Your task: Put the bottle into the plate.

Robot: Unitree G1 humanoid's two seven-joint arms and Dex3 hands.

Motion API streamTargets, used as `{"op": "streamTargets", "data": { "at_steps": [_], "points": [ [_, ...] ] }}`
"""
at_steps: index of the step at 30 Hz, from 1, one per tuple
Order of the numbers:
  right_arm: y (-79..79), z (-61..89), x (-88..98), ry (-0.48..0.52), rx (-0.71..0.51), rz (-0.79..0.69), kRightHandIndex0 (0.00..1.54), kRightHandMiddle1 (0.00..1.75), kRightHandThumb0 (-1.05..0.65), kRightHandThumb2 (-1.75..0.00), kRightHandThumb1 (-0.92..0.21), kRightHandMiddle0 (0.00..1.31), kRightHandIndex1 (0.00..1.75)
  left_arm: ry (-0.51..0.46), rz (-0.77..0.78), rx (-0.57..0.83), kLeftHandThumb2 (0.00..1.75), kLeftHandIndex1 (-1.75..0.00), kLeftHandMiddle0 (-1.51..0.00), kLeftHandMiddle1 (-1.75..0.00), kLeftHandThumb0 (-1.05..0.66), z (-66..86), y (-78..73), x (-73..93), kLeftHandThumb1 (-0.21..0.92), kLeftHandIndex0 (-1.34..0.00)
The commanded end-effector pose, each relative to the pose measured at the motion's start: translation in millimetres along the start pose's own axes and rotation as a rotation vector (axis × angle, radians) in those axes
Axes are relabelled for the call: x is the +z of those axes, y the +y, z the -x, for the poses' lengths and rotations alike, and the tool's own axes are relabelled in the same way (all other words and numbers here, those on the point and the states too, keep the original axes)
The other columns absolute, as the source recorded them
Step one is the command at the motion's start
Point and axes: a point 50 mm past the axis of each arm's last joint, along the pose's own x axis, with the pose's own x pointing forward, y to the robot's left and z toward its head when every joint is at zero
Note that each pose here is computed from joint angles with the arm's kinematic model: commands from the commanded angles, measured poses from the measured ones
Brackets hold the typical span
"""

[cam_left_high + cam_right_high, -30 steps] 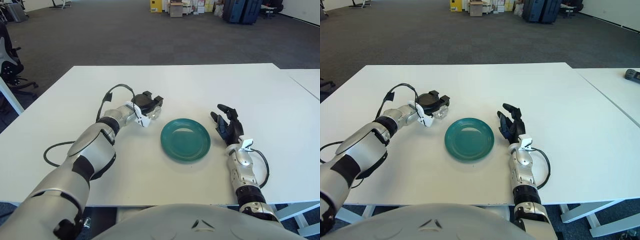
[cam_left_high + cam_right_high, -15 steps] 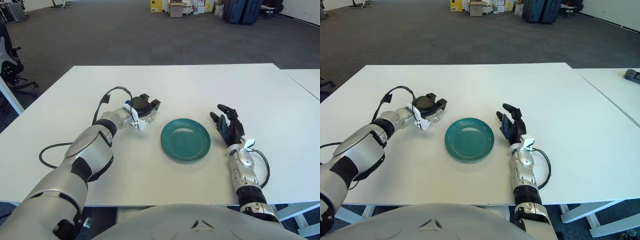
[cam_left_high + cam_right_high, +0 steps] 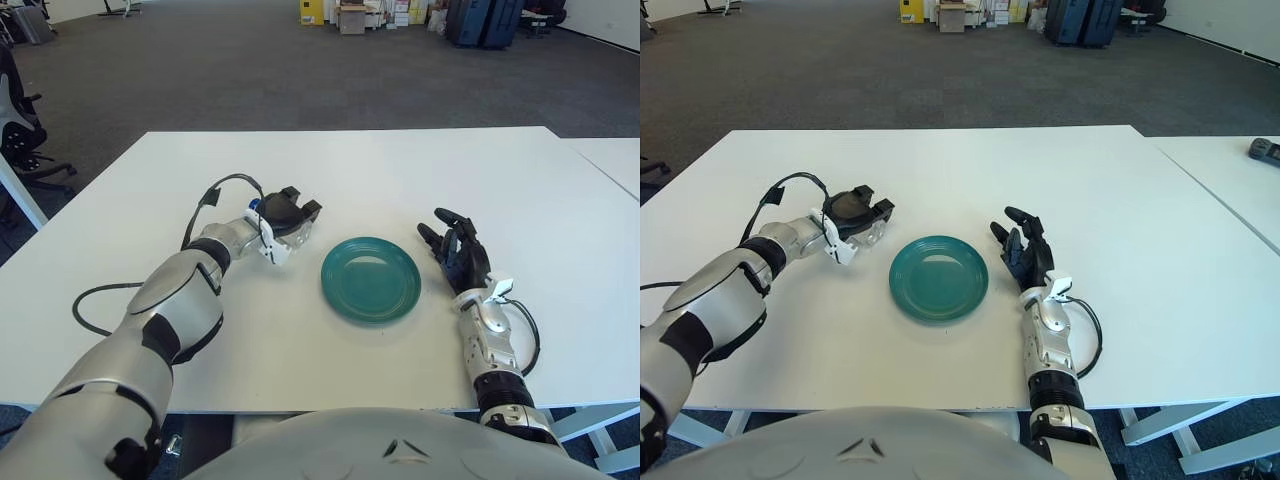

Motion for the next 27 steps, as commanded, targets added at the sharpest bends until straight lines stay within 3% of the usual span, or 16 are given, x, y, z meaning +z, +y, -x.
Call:
{"op": "streamTargets", "data": {
  "at_steps": [1,16,24,27],
  "points": [
    [-6.4,14.3,-20.4,0.099,-0.036,-0.033,0.54,1.00,-0.72,-0.84,-0.92,0.00,0.13,0.014,-0.016,-0.025,1.65,-1.73,-0.82,-1.75,-0.01,7.2,-9.3,-3.3,0.02,-0.62],
    [-4.9,13.9,-20.9,0.093,-0.015,-0.004,0.54,0.99,-0.78,-0.91,-0.92,0.00,0.19,-0.005,0.003,0.093,1.44,-1.75,-0.71,-1.71,0.00,8.3,-1.4,-3.7,0.21,-0.45],
    [-4.8,14.1,-21.3,0.096,-0.010,0.005,0.47,1.01,-0.81,-0.93,-0.92,0.00,0.35,-0.127,-0.170,0.234,1.39,-1.75,-0.68,-1.71,0.00,5.6,23.3,-5.9,0.25,-0.42],
    [-5.2,13.5,-22.0,0.101,-0.012,0.002,0.44,1.02,-0.82,-0.94,-0.92,0.00,0.41,-0.222,-0.207,0.354,1.39,-1.75,-0.67,-1.72,0.00,10.8,44.5,-7.7,0.26,-0.41]
  ]
}}
